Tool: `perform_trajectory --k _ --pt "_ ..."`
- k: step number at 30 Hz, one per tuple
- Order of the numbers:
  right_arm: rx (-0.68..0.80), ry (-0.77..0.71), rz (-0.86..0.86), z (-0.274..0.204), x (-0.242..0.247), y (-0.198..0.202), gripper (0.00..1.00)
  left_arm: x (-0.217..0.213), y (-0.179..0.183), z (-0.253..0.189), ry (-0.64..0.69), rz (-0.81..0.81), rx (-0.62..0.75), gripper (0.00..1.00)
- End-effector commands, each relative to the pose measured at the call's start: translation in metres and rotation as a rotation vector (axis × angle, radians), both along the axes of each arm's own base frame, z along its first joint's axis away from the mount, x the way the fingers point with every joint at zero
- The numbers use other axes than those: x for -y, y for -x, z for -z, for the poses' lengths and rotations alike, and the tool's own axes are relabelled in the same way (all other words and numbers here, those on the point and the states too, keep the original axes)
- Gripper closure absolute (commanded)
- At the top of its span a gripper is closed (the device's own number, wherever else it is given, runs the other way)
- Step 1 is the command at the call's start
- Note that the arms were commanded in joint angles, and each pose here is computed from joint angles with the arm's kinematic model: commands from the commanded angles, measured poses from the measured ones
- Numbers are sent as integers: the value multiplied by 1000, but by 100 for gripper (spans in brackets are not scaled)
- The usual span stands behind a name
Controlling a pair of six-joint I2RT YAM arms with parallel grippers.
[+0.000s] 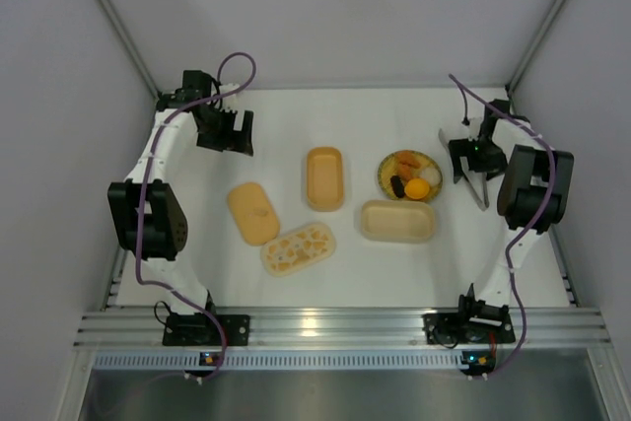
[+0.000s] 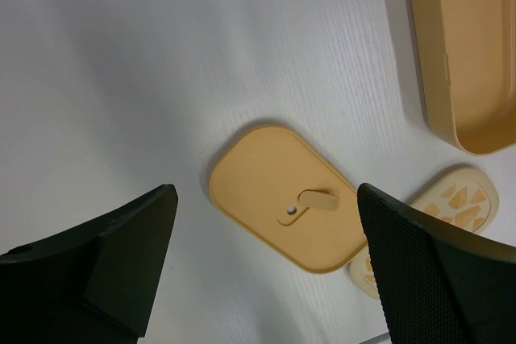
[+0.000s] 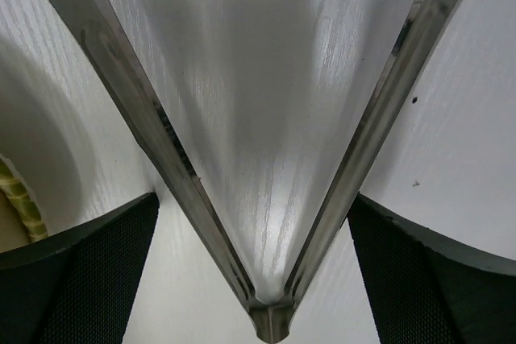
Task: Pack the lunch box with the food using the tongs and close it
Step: Pick up the clamp at the center of the board.
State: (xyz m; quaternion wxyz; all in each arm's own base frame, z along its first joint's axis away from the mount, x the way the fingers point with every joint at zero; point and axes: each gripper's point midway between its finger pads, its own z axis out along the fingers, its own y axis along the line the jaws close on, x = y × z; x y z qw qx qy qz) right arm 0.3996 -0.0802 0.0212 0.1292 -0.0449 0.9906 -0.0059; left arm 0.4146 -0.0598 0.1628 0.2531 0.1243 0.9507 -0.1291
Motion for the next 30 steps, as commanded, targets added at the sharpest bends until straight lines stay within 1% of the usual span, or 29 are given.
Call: perform_trajectory --k 1,8,14,15,19,22,24,30 --pt "110 13 8 8 -2 -35 1 -3 -5 -11 -13 5 23 2" --pt "114 -44 4 15 -11 -43 7 -5 -4 -7 -25 7 15 2" --pt "110 -49 -11 15 -13 -40 19 -5 -6 -7 -26 12 19 2" --pt "108 -57 -13 16 -14 -39 27 -4 -6 -5 -22 10 14 2" --pt "95 -71 -24 15 -17 -35 43 -2 -7 -5 -14 15 14 2" --pt "113 -77 -46 -1 -17 -31 49 -1 -8 -6 -10 22 19 2" --pt "142 -108 -56 -21 -17 -30 52 -1 -8 -6 -9 20 20 2" --pt "234 -210 -69 -83 -21 -23 57 0 -9 -8 -5 21 32 2"
